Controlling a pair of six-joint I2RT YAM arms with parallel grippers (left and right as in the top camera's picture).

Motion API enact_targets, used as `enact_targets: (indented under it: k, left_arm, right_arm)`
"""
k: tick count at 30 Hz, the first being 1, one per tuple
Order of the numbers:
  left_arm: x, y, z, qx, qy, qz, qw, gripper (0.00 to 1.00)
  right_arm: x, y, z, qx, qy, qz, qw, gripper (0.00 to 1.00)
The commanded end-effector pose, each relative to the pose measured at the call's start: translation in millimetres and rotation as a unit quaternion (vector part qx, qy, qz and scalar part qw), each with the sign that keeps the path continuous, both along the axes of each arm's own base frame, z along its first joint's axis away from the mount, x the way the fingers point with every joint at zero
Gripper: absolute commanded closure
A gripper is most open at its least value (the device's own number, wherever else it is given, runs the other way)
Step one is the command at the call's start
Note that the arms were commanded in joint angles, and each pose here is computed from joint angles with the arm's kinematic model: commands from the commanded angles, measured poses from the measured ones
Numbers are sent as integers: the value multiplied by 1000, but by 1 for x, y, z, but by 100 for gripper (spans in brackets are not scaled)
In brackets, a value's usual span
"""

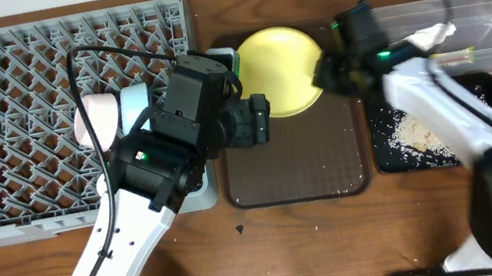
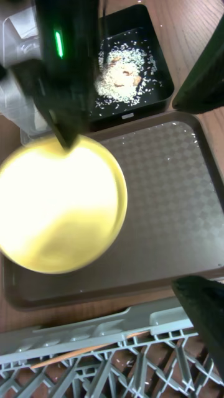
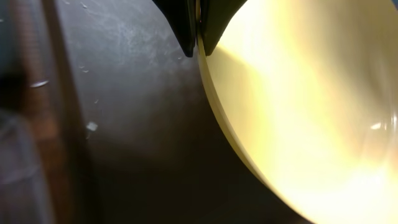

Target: Sort waste into correct bins and load items into the dishwasher

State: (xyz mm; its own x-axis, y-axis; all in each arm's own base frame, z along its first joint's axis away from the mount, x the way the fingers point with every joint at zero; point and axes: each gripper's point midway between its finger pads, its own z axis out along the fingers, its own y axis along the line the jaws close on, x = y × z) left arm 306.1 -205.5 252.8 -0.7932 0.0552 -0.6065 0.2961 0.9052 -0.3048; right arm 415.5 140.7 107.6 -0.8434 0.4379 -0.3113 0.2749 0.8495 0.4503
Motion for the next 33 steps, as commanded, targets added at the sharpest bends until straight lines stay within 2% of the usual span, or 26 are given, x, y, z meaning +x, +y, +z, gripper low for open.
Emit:
enact_targets:
  k: [1,5,7,9,13,17,20,23,28,31,33]
  left_arm:
    - [0,0,3,-2,-3,-3,1000,14]
    - [3,5,4,-24,10,30,999,14]
    - [5,6,7,-56,28,48,997,13]
    - [6,-7,24,-139,45,6,989,13]
    - [3,-21,48,-216,46,-57,974,13]
    - [-6,-27,50,-232,61,-81,968,13]
    - [-10,-25,42,-223,80,-77,969,13]
    - [-13,-24,39,-216,84,-81,969,14]
    - [-12,-23,39,-215,80,-81,970,53]
    - [-9,-21,38,-209,76,-73,972,72]
    - [-7,-19,37,-200,68,-72,975,91]
  right_arm:
    - [-2,-20,54,3,-74,60,995,99]
    - [-16,-29,88,29,-114,121,986,99]
    - [-26,-32,102,47,-129,151,979,99]
    - [-38,-28,116,73,-147,191,968,99]
    - [-52,-13,123,104,-155,241,952,99]
    - [-58,1,130,130,-165,270,940,99]
    - [-65,11,139,155,-182,305,922,99]
    - [-68,14,141,165,-184,314,917,99]
    - [-79,24,153,200,-204,352,891,99]
    - [-80,25,155,204,-204,354,889,99]
    - [-80,25,154,204,-203,354,890,99]
